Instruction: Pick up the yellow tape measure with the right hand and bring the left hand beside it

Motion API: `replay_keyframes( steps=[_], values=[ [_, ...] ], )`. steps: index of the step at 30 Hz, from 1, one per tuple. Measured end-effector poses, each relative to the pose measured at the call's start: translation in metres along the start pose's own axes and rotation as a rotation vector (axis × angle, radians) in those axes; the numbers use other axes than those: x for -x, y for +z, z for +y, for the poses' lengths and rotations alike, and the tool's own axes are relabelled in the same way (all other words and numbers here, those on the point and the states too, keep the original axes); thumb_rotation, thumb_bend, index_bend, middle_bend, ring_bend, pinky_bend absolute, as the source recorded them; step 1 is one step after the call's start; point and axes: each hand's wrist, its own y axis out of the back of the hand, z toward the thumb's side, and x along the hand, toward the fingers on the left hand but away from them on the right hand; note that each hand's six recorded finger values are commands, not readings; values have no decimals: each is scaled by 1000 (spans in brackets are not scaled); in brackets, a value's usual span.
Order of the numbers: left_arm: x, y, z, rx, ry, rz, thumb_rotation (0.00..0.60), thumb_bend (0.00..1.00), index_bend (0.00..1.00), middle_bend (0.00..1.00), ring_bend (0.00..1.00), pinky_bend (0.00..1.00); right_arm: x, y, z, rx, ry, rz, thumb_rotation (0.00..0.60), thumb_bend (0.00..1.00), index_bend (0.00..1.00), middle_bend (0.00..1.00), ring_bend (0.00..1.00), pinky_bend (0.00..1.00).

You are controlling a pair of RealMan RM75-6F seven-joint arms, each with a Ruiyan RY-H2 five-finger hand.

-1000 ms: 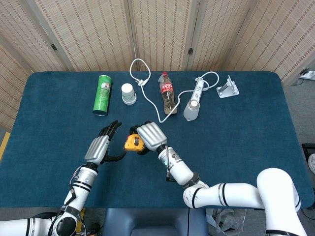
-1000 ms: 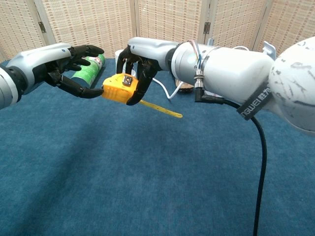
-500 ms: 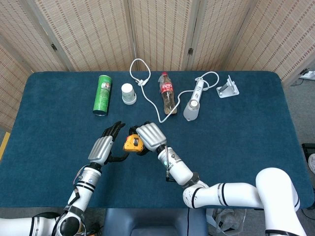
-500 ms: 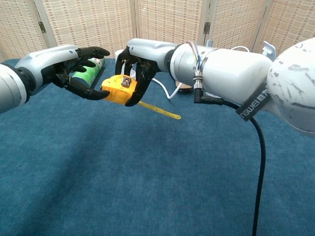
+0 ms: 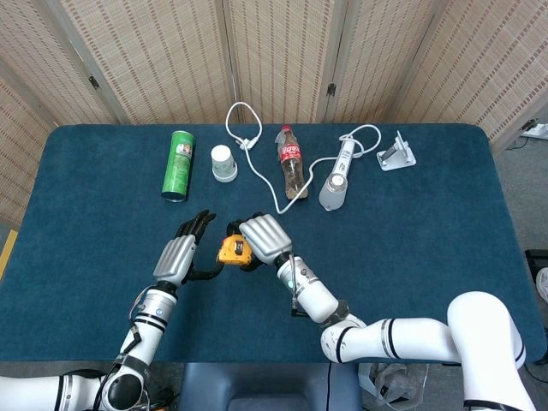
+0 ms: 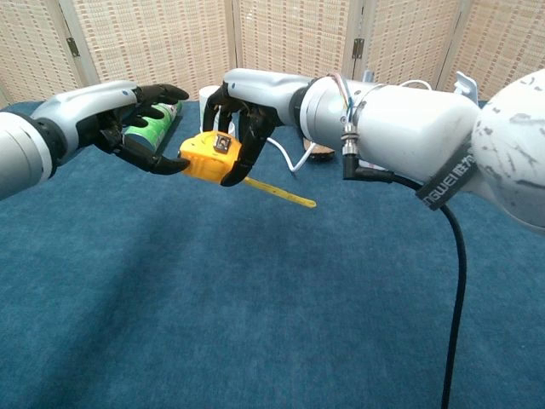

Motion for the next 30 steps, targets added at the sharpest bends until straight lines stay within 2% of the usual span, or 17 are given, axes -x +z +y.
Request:
replay_keyframes(
  steps=[17, 23, 25, 30],
  values=[
    [-2, -9, 3, 1, 13, 34, 600, 385, 0, 0, 0, 0, -4, -8, 3, -4, -2, -10, 600, 156, 579, 514, 431, 275],
    [-3, -12, 5, 7, 21, 48, 600, 445, 0, 0, 0, 0, -6, -12, 5, -11, -3, -17, 600, 156, 579, 514, 433, 275],
    [-3, -13, 5, 15, 22, 54, 600, 461, 25, 0, 0, 0, -6, -14, 5, -12, -3, -22, 600, 156, 580, 514, 433, 275],
    [-3, -13, 2, 58, -1, 60, 600, 486, 175, 0, 0, 0, -6, -17, 4, -14, 2, -30, 600, 156, 579, 514, 432, 275]
  ],
)
